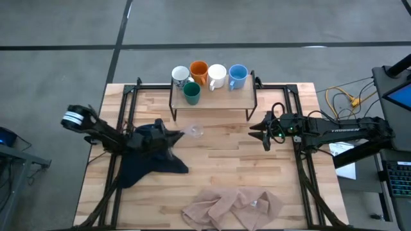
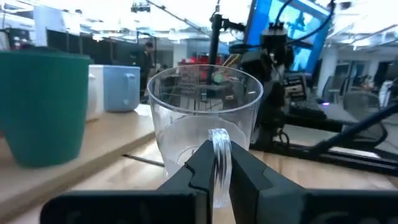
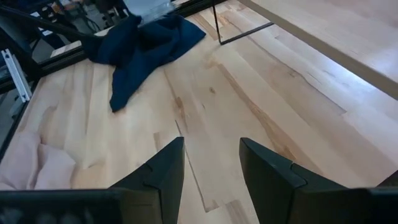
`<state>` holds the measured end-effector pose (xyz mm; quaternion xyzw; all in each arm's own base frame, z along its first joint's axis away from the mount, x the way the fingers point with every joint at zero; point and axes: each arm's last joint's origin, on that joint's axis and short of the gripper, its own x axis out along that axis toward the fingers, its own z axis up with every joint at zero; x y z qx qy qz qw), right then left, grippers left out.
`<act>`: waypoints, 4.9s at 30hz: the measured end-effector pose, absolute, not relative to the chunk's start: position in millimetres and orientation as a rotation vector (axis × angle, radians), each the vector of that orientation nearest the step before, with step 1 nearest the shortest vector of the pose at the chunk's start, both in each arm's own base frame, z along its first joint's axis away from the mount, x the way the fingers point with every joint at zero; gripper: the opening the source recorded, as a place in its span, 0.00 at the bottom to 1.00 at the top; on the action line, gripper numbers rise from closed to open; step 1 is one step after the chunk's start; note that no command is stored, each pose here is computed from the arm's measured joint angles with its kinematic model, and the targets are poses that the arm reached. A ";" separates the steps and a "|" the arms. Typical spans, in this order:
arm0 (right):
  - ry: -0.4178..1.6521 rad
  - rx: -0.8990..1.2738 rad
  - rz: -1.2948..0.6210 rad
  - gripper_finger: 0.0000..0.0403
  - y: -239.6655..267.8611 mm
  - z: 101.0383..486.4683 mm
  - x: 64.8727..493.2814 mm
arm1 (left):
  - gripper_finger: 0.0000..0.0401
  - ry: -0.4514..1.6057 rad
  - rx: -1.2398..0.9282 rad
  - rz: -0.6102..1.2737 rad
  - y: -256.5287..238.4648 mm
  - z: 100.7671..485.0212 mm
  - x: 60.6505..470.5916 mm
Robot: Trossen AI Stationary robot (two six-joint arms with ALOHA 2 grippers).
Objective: Stack small to large cups/mugs on shelf
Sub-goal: Put the transparent mug on the shelf
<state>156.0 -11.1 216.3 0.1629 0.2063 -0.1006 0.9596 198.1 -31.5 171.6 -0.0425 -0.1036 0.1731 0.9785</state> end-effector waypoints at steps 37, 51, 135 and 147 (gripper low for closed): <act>0.437 0.226 -0.187 0.37 -11.2 215.5 155.6 | 0.00 0.111 -0.169 0.593 20.2 276.3 313.7; 0.450 0.224 -0.188 0.37 -11.2 214.3 155.0 | 0.00 0.106 -0.164 0.688 45.1 276.5 315.3; 0.467 0.217 -0.188 0.37 -11.1 212.9 154.3 | 0.04 0.131 -0.074 0.626 69.7 257.6 331.4; 0.466 0.217 -0.188 0.37 -11.1 213.0 154.2 | 0.15 0.100 -0.146 0.668 73.0 259.3 330.9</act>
